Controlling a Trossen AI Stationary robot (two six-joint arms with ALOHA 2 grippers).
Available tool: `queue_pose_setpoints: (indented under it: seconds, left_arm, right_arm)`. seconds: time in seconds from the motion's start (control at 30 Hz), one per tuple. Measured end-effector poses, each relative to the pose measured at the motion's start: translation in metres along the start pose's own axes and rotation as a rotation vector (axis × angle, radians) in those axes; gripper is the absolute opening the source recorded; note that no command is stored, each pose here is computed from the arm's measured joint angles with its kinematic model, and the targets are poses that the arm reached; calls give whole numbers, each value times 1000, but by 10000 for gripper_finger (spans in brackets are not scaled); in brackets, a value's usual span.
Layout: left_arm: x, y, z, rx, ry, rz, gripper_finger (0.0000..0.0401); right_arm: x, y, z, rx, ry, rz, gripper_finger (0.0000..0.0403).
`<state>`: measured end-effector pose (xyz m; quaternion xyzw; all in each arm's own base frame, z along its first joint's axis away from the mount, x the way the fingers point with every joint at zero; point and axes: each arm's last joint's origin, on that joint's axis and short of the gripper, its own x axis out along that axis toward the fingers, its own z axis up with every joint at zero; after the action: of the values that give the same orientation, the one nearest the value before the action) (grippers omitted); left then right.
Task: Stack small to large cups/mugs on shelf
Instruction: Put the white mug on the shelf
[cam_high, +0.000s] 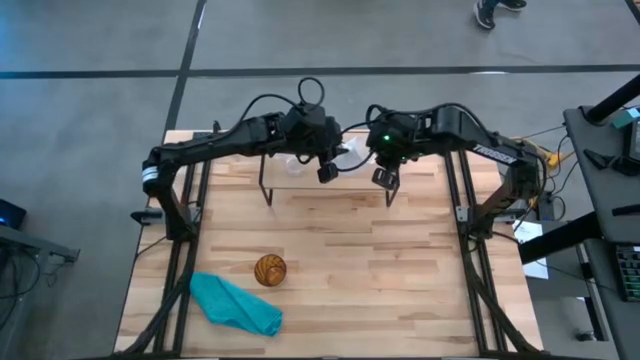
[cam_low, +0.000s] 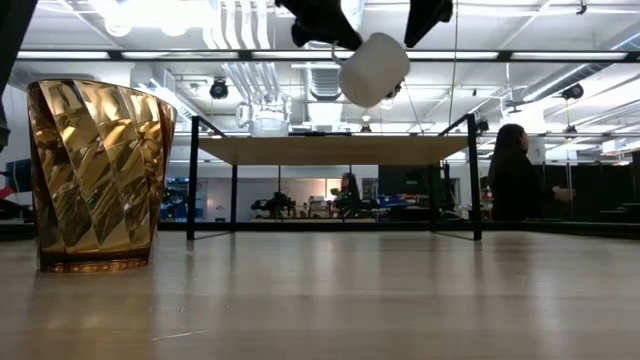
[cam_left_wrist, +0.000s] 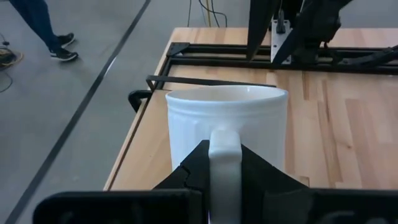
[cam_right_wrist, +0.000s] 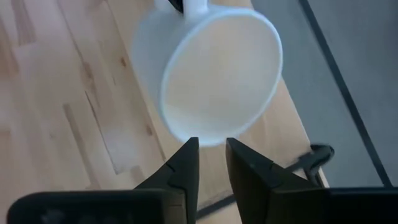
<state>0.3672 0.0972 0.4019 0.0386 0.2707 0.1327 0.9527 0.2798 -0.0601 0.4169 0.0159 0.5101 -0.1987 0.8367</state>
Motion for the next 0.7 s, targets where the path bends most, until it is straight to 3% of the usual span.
queue_pose_setpoints:
  seconds: [0.53,0.7]
  left_arm:
    - [-1,0,-1,2,5,0,24]
    - [-1,0,-1,3,5,0,24]
  right_arm:
    - [4,4,4,-66,-59,99,73]
    - [3,7,7,-90,-89,199,77]
